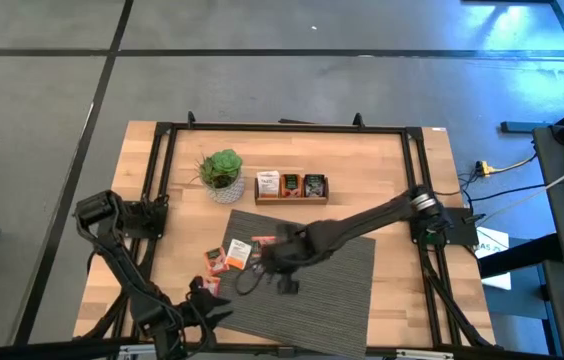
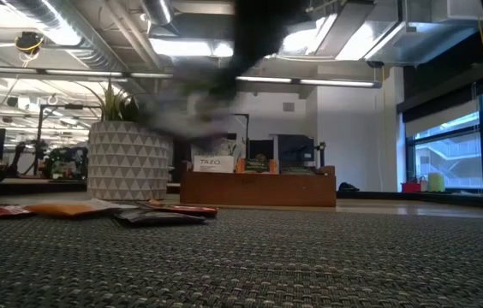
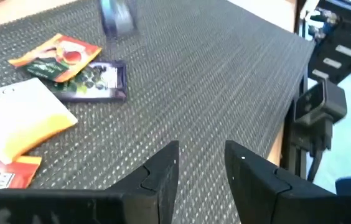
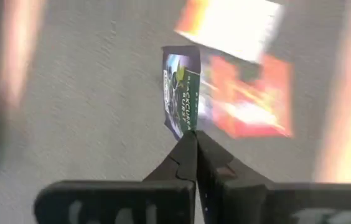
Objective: Pick & Place Tea
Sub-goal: Put the blue tea bag into the right section of the wooden organizer, then adjust the gray mat
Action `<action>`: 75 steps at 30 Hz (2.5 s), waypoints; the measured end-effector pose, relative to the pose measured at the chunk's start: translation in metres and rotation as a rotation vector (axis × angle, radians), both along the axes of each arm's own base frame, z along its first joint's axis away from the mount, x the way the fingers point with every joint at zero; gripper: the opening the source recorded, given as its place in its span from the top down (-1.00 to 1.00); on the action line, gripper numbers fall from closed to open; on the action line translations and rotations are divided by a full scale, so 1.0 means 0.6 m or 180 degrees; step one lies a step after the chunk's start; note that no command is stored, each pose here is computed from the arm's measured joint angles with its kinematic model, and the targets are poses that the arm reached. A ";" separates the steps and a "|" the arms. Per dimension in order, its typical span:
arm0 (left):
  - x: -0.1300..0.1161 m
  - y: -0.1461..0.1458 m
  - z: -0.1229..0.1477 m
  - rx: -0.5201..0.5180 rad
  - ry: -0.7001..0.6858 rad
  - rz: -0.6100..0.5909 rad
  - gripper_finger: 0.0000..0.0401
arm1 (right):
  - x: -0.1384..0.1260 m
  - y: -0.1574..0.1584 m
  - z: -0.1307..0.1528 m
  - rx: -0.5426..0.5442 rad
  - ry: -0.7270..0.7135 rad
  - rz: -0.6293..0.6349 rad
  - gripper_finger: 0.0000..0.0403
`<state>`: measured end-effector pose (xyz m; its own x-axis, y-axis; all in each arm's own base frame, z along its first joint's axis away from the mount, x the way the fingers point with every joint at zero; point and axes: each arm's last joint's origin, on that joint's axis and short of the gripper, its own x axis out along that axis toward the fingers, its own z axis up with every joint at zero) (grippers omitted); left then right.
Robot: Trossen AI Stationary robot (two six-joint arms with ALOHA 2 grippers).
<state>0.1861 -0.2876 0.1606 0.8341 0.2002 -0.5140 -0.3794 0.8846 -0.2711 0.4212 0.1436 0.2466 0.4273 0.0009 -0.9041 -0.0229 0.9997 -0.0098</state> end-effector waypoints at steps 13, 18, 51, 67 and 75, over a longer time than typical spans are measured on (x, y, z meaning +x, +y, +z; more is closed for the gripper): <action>0.032 0.016 0.000 -0.0072 0.0089 0.0081 0.38 | -0.130 -0.136 0.141 -0.1614 0.0546 -0.0603 0.99; 0.046 0.025 -0.001 -0.0084 0.0234 0.0050 0.38 | -0.117 -0.201 0.128 -0.1460 0.0745 -0.0478 1.00; 0.065 0.040 -0.002 -0.0028 0.0265 0.0125 0.38 | -0.152 -0.348 -0.044 -0.0910 0.0918 -0.0207 0.97; 0.068 0.042 -0.002 -0.0064 0.0313 0.0117 0.38 | -0.147 -0.347 -0.044 -0.0814 0.0806 -0.0119 0.65; 0.068 0.042 -0.003 -0.0069 0.0314 0.0119 0.38 | -0.149 -0.306 -0.010 -0.0404 0.0523 -0.0681 0.29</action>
<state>0.2268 -0.2624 0.1591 0.7713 0.2182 -0.5979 -0.4379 0.8637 -0.2497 0.3319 -0.0403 0.2407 0.2535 -0.1910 -0.9483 0.1765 0.9730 -0.1488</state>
